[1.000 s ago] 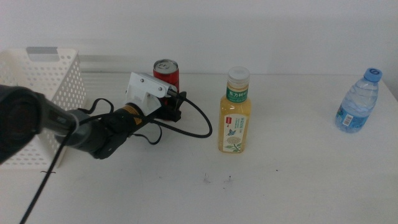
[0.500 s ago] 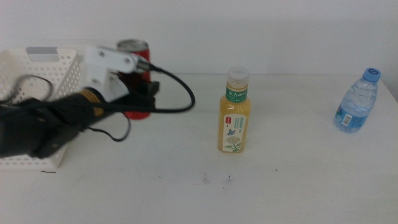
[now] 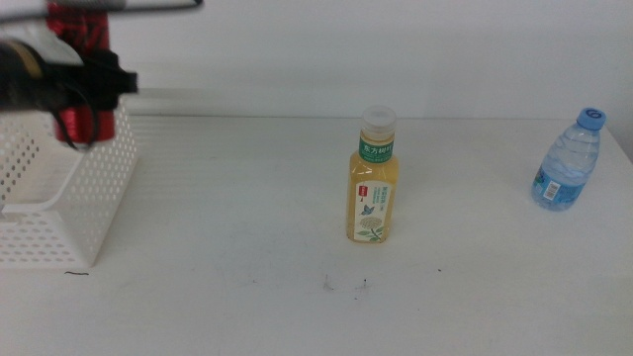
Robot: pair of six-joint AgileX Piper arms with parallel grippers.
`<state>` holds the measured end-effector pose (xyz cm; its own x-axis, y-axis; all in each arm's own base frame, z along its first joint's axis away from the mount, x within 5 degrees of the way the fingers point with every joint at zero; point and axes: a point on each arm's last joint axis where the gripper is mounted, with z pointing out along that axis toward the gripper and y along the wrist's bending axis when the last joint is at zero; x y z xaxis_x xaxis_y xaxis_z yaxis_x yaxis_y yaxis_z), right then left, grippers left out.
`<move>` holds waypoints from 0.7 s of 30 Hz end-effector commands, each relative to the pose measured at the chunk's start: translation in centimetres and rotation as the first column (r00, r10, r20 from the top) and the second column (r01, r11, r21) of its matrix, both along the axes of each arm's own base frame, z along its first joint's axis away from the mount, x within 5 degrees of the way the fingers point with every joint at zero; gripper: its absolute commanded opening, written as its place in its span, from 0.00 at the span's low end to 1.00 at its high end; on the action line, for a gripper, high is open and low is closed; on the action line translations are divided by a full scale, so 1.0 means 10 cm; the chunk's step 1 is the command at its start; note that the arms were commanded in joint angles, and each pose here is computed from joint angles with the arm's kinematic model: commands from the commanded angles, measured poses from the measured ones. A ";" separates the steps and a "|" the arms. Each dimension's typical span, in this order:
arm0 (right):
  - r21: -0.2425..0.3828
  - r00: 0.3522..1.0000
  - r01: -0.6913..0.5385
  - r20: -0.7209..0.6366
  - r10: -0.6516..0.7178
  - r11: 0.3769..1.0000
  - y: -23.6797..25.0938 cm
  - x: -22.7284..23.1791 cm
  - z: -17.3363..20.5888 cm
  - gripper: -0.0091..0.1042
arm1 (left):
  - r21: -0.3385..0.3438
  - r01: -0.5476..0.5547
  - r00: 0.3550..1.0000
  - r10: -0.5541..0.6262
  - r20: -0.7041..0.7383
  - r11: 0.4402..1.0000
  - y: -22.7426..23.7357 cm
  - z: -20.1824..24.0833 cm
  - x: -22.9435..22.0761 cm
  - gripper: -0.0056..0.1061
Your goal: Use arms to grab the bottles and put them into the dustbin to the left of the table.
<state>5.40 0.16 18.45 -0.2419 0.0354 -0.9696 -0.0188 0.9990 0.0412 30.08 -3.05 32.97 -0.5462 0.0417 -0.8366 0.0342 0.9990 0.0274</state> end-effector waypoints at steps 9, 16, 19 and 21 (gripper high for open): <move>-0.012 1.000 0.007 0.016 -0.006 1.000 -0.01 0.00 0.00 0.90 | -0.062 0.069 0.981 -0.079 -0.179 0.996 0.59 0.48 0.25 0.33; -0.012 1.000 0.007 0.016 -0.006 1.000 -0.01 0.00 0.00 0.90 | -0.035 0.042 0.941 -0.051 -0.335 0.999 1.03 0.34 0.56 0.33; -0.012 1.000 0.007 0.016 -0.006 1.000 -0.01 0.00 0.00 0.90 | -0.042 0.026 0.918 -0.040 -0.394 0.999 1.16 0.18 0.73 0.33; -0.012 1.000 0.007 0.016 -0.006 1.000 -0.01 0.00 0.00 0.90 | -0.045 0.019 0.905 -0.036 -0.424 0.999 1.24 0.05 0.80 0.33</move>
<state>5.40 0.16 18.45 -0.2419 0.0354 -0.9696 -0.0188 0.9990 0.0412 37.55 8.76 33.60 -0.8536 0.0361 -0.5196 0.0663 0.9970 -0.0396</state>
